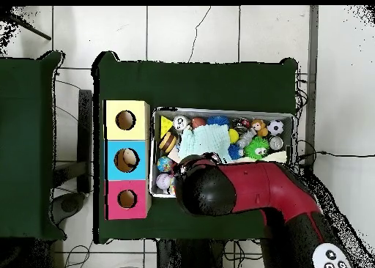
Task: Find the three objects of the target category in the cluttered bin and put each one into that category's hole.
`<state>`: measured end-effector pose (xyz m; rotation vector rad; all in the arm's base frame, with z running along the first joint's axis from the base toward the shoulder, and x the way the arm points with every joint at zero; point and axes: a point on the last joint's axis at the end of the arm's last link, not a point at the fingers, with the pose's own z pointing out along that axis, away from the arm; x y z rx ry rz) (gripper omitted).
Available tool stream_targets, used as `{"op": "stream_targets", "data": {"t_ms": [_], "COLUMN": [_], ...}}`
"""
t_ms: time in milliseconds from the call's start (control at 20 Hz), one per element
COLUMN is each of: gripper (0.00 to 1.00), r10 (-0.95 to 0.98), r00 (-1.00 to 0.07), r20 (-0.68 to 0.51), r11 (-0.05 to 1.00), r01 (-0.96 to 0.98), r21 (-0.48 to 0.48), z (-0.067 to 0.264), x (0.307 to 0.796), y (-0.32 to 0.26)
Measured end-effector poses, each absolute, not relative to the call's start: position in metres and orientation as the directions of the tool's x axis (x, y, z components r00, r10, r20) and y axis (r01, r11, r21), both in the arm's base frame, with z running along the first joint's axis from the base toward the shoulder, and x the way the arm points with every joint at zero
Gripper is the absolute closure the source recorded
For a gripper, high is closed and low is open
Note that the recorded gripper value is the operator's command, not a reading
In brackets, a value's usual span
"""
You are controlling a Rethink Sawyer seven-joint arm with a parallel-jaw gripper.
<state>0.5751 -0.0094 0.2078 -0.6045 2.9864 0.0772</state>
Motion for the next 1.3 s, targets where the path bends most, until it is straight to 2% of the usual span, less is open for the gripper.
{"op": "stream_targets", "data": {"t_ms": [1300], "gripper": [0.0], "r10": [-0.406], "r00": [-0.907], "r20": [-0.108], "r11": [0.911], "r01": [-0.411], "r21": [0.03], "z": [0.2087], "x": [0.5765], "y": [-0.0026]}}
